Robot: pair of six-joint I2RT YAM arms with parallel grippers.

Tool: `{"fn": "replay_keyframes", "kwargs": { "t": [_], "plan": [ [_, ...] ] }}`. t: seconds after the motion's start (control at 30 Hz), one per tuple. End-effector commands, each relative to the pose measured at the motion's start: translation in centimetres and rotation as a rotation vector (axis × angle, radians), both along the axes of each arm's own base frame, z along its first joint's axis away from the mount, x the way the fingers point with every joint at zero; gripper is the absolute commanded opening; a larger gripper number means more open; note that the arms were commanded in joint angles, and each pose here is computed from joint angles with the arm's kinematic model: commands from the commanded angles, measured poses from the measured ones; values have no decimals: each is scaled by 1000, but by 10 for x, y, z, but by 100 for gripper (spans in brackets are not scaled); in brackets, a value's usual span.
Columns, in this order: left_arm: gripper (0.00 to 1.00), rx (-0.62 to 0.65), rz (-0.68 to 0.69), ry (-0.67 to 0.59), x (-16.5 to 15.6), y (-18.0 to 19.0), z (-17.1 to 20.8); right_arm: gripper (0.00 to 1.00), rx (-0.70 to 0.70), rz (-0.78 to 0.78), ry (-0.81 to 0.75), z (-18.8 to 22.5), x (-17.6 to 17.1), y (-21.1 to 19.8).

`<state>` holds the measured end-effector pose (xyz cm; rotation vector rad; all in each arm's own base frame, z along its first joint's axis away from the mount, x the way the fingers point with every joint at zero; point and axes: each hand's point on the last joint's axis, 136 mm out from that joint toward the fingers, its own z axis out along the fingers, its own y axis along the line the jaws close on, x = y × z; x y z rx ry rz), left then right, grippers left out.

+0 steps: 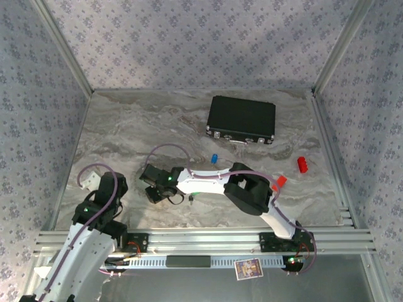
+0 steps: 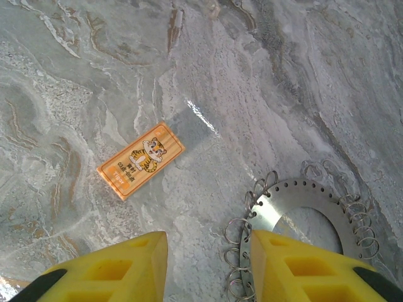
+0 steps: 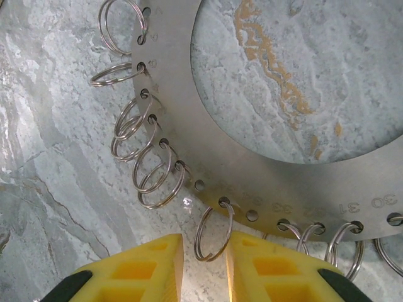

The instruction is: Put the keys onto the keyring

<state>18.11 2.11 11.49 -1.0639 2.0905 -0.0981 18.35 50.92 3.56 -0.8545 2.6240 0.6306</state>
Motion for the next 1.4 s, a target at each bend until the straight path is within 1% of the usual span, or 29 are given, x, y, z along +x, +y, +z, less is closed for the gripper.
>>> {"fn": "replay_keyframes", "kwargs": {
  "t": [0.0, 0.03, 0.2, 0.27, 0.3, 0.37, 0.5, 0.6, 0.63, 0.7, 0.77, 0.8, 0.87, 0.97, 1.03, 1.1, 1.17, 1.2, 1.27, 1.37],
  "plan": [
    [39, -5, 5, -15, 0, 0, 6, 26, -51, -29, 5, -16, 4, -3],
    [39, -4, 6, -16, 0, 1, 6, 25, -52, -30, 4, -16, 4, -3],
    [39, -9, -11, -25, 2, -2, 9, 9, -52, -36, -13, -13, 7, -5],
    [40, -19, -44, -48, 8, -8, 14, 5, -23, -25, -34, -1, 7, -5],
    [41, -20, -63, -59, 11, -11, 17, 1, -7, -27, -51, 7, 8, -6],
    [43, -16, -102, -87, 17, -16, 27, 0, 24, -6, -96, 27, 9, -9],
    [46, 40, -198, -132, 28, -23, 50, 0, 52, 39, -201, 57, 12, -24],
    [47, 93, -325, -184, 38, -36, 70, 0, 83, 74, -274, 73, 12, -38],
    [47, 104, -377, -206, 41, -43, 76, 0, 115, 89, -295, 81, 11, -41],
    [45, 133, -523, -258, 47, -62, 89, 0, 179, 123, -328, 91, 10, -44],
    [44, 159, -635, -311, 50, -77, 103, 0, 253, 190, -372, 110, 8, -44],
    [44, 175, -677, -330, 50, -83, 108, 0, 244, 217, -377, 103, 5, -50],
    [43, 217, -763, -367, 50, -92, 120, 0, 266, 294, -423, 113, 0, -51],
    [43, 287, -865, -398, 49, -102, 133, 0, 311, 431, -442, 122, -8, -52],
    [41, 321, -914, -410, 47, -107, 139, 0, 342, 490, -451, 128, -10, -56],
    [40, 349, -981, -422, 45, -114, 142, 0, 405, 570, -466, 137, -17, -62],
    [38, 386, -1073, -454, 41, -125, 150, 0, 459, 636, -551, 150, -22, -69],
    [37, 412, -1120, -470, 40, -130, 154, 0, 482, 658, -567, 154, -24, -75],
    [33, 464, -1205, -480, 38, -138, 159, 0, 526, 688, -558, 161, -26, -82],
    [30, 505, -1366, -481, 30, -154, 159, 0, 537, 757, -578, 167, -32, -91]
  ]
}}
